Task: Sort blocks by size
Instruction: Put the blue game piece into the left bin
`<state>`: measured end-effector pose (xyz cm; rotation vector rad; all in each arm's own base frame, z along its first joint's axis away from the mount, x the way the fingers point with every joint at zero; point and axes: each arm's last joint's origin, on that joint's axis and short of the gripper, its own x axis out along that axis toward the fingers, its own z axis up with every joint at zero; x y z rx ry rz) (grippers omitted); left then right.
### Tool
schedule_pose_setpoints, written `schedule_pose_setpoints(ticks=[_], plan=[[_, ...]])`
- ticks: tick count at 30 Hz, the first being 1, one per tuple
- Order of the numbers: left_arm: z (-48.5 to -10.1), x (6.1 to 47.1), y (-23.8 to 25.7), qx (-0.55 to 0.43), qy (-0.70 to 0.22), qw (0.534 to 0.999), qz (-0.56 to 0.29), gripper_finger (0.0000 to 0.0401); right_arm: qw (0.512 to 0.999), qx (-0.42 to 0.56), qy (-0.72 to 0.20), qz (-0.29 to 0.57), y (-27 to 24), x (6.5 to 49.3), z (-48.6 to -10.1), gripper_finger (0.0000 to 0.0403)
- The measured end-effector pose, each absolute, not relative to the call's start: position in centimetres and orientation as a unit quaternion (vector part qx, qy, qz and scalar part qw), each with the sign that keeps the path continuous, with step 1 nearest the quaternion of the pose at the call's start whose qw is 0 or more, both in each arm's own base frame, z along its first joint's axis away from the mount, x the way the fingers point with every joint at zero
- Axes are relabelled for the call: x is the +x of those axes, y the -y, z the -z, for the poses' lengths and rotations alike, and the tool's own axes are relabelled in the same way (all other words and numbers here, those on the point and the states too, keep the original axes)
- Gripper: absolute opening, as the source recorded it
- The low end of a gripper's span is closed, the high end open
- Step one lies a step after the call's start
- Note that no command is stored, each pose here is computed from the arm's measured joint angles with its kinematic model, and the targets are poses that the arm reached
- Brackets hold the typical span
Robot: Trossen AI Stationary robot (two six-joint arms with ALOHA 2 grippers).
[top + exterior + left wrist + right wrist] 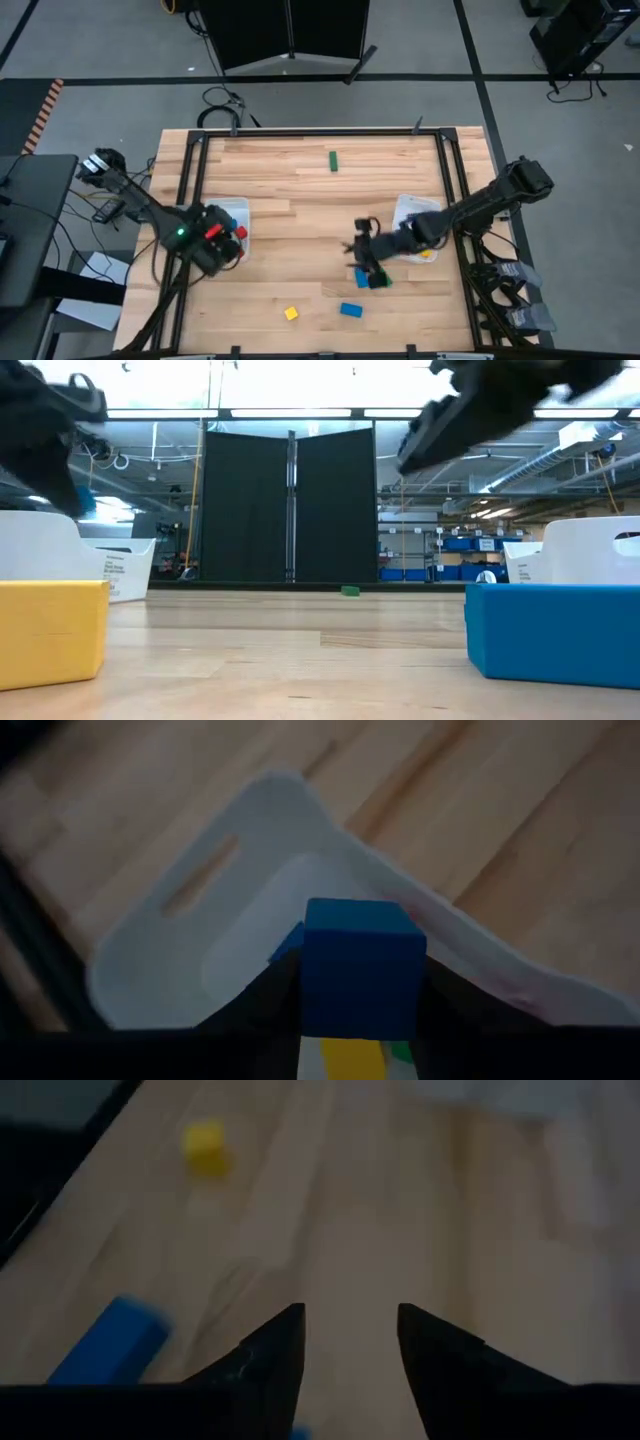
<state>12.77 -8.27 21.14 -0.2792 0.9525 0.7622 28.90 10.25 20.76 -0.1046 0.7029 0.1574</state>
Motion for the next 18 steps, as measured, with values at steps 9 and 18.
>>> schedule_pose_setpoints(ticks=[9,18], plan=[[-21.2,16.0,7.9,-0.161,-0.436,0.856,-0.225,0.0376,0.879,-0.107,-0.444,-0.136,-14.4,28.0,-18.1,0.0286],[-24.7,19.0,9.1,-0.125,-0.370,0.899,-0.200,0.0340,0.859,0.021,-0.500,-0.111,-18.2,30.5,-16.7,0.0357]])
